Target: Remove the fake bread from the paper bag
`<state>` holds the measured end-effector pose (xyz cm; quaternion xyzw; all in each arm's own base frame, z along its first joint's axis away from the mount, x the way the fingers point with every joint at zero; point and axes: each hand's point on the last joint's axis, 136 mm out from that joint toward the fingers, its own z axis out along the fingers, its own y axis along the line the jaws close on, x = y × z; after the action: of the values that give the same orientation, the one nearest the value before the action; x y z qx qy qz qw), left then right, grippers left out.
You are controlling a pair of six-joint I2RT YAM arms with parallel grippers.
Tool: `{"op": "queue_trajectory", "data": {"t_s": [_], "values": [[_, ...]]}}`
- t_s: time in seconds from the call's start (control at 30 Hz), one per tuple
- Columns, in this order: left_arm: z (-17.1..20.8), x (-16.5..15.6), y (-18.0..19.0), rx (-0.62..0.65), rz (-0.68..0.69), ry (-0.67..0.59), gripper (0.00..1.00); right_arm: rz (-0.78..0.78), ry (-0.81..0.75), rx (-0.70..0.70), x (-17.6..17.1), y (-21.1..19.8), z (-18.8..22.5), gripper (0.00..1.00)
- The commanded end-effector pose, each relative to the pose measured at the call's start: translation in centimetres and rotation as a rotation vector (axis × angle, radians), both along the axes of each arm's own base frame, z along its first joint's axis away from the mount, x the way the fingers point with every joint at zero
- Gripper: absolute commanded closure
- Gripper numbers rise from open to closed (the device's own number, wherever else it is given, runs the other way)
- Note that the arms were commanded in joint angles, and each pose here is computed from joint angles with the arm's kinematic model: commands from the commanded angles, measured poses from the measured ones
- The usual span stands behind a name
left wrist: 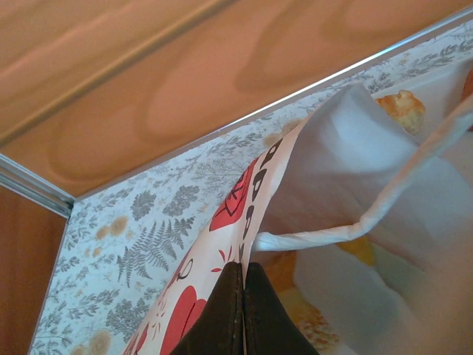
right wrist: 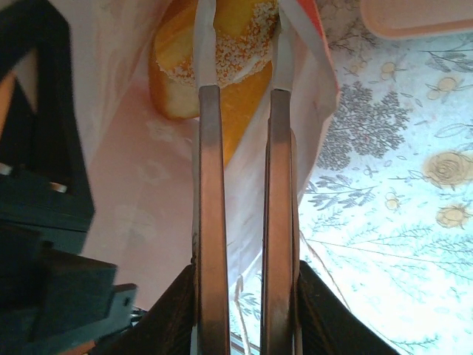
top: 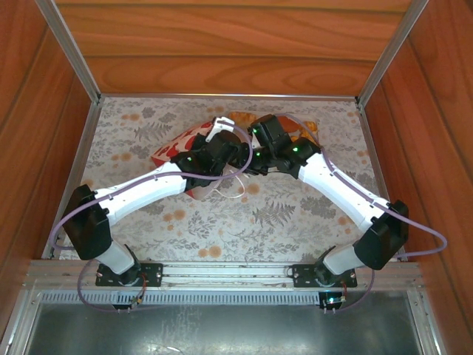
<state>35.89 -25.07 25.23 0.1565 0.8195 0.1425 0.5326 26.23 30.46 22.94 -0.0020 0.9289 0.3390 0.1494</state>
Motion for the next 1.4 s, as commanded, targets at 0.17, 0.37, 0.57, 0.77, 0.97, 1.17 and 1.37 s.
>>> {"op": "queue_trajectory", "data": {"t_s": [0.17, 0.37, 0.57, 0.77, 0.97, 1.17, 1.37], "values": [[0.5, 0.9, 2.6, 0.021, 0.089, -0.022, 1.0, 0.014, -0.082, -0.032, -1.4, -2.2, 3.8, 0.93], [0.3, 2.0, 5.4, 0.044, 0.163, -0.024, 1.0, 0.034, -0.109, -0.073, -3.3, -4.4, 5.8, 0.93], [0.0, 2.6, 7.1, 0.042, 0.197, -0.018, 1.0, 0.042, -0.174, -0.082, -4.7, -6.4, 8.9, 0.93], [-0.1, 2.7, 7.8, 0.049, 0.212, -0.016, 1.0, -0.007, -0.236, -0.148, -4.9, -8.9, 10.8, 0.91], [0.4, 2.4, 8.3, 0.052, 0.214, -0.023, 1.0, -0.066, -0.296, -0.242, -4.2, -11.3, 12.0, 0.89], [1.1, 1.8, 8.8, 0.033, 0.211, -0.036, 1.0, -0.083, -0.221, -0.47, -3.0, -13.8, 10.0, 0.88], [1.5, 1.5, 8.8, 0.014, 0.199, -0.039, 1.0, -0.05, -0.098, -0.618, -1.0, -14.4, 6.7, 0.88]]}}
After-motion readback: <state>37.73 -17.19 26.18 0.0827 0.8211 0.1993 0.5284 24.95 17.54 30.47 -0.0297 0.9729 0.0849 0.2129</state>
